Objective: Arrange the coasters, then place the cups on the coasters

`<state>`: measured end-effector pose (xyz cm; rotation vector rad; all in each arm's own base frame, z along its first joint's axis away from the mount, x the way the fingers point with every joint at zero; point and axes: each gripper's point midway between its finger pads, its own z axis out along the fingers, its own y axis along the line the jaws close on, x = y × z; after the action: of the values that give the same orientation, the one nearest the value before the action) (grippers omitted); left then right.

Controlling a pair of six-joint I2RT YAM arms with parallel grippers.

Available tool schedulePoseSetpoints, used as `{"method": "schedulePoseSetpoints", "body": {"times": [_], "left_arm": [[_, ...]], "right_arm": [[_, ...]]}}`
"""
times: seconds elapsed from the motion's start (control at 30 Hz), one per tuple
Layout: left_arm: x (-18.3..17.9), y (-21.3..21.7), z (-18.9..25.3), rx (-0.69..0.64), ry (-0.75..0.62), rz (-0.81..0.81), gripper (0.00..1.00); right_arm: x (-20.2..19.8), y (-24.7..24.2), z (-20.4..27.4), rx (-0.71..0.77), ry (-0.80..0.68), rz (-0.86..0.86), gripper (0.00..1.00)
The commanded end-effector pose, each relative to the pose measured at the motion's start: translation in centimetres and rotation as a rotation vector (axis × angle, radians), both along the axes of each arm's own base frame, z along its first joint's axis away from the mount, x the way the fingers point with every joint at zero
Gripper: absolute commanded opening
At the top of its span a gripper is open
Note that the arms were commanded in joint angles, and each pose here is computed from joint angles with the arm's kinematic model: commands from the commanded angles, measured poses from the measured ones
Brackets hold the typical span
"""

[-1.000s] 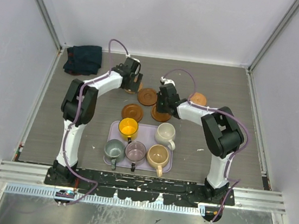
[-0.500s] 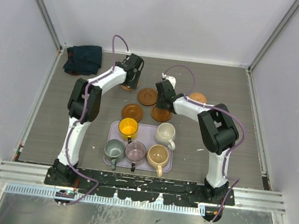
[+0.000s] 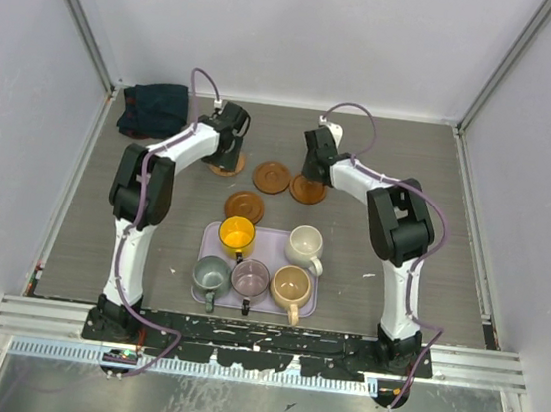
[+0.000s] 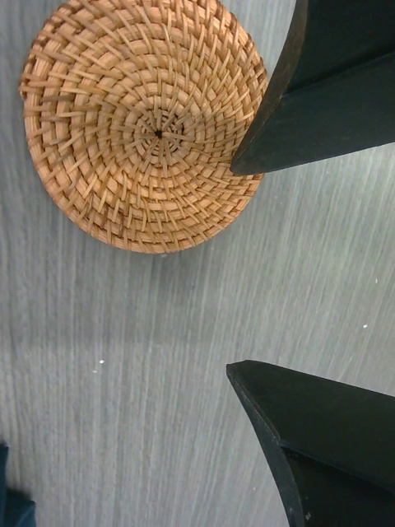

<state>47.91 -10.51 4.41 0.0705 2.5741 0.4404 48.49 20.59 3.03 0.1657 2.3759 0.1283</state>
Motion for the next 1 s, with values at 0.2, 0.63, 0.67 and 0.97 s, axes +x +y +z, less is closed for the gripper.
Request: {"method": "schedulePoseSetpoints", "body": {"times": [0.2, 0.63, 0.67, 0.97], "left_arm": [[-5.3, 3.7, -2.9, 0.082, 0.225, 0.017, 0.98], [-4.0, 7.5, -2.5, 0.037, 0.217, 0.107, 0.98], [-3.9, 7.6, -2.4, 0.039, 0.217, 0.106, 0.98], [-2.6, 7.2, -1.0, 0.019, 0.166, 0.100, 0.98]], "right_arm": [[2.6, -5.4, -4.2, -0.079, 0.100, -0.103, 0.01], [4.9, -5.8, -3.4, -0.090, 0.042, -0.092, 0.01], [4.9, -5.7, -3.3, -0.083, 0.040, -0.089, 0.01], [4.6, -5.2, 1.1, -0.042, -0.057, -0.036, 0.01]]}}
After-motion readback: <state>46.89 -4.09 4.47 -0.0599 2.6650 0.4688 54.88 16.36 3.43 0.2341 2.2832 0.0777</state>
